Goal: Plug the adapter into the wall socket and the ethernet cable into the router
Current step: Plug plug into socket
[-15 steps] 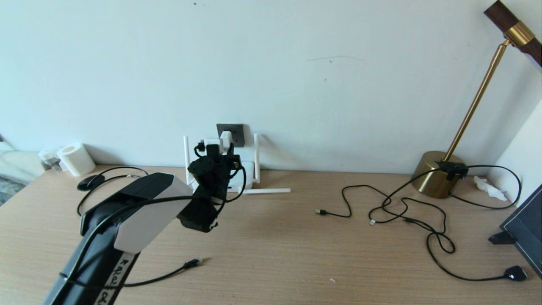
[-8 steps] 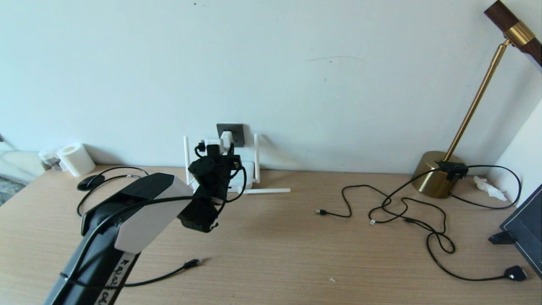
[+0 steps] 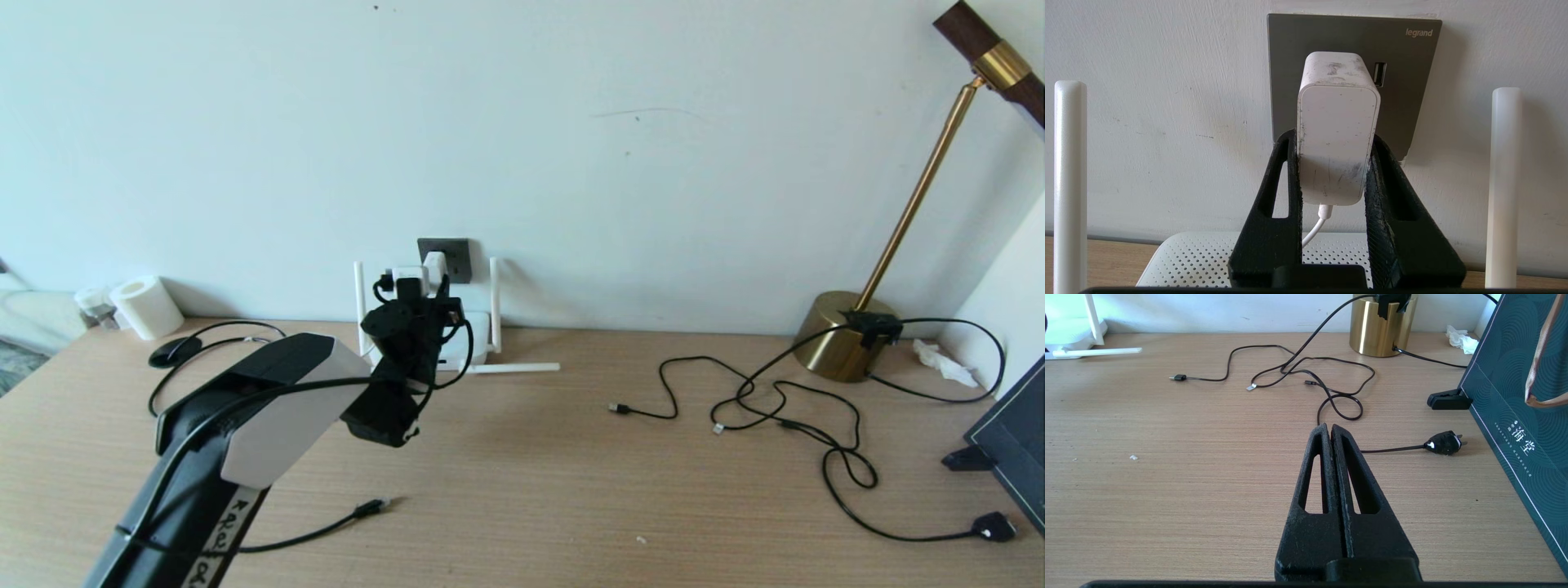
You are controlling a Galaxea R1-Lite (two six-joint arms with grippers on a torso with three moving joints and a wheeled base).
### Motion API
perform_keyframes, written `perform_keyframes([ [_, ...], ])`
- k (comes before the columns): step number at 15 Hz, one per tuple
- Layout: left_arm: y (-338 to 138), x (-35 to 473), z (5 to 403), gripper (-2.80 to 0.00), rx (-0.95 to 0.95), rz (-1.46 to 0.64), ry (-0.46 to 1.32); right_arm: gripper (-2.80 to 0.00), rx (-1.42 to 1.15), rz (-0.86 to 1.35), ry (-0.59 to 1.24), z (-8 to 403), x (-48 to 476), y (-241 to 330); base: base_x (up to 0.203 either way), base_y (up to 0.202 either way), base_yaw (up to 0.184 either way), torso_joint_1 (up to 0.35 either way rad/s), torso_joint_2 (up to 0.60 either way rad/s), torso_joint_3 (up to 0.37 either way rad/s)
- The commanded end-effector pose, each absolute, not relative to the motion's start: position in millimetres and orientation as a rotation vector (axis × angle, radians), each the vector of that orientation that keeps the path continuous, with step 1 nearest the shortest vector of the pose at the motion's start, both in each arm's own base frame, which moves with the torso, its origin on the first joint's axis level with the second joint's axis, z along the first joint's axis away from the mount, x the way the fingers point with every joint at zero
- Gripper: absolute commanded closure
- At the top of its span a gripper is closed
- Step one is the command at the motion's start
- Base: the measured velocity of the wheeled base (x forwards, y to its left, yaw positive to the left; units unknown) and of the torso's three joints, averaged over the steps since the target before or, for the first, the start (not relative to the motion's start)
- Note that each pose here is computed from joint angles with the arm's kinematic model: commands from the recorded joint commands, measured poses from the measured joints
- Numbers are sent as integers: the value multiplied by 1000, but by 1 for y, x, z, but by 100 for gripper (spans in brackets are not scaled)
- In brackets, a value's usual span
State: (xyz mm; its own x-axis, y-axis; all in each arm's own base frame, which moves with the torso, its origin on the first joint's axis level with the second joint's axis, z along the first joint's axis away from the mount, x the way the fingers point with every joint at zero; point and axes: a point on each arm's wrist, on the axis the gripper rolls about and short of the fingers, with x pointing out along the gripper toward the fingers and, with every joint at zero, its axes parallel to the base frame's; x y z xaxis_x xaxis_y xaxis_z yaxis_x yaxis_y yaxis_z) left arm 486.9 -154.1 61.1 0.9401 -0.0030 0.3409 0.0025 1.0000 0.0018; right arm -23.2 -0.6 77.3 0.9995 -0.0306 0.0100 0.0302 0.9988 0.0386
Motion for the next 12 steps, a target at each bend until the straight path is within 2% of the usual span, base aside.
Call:
perform_keyframes([
  [1, -154, 487, 61, 0, 0, 0, -353, 0, 38, -32, -10, 77, -23, -1, 0, 0, 0, 0, 0, 0],
  [12, -151, 489, 63, 0, 1, 8, -353, 0, 38, -30, -10, 77, -23, -1, 0, 0, 0, 0, 0, 0],
])
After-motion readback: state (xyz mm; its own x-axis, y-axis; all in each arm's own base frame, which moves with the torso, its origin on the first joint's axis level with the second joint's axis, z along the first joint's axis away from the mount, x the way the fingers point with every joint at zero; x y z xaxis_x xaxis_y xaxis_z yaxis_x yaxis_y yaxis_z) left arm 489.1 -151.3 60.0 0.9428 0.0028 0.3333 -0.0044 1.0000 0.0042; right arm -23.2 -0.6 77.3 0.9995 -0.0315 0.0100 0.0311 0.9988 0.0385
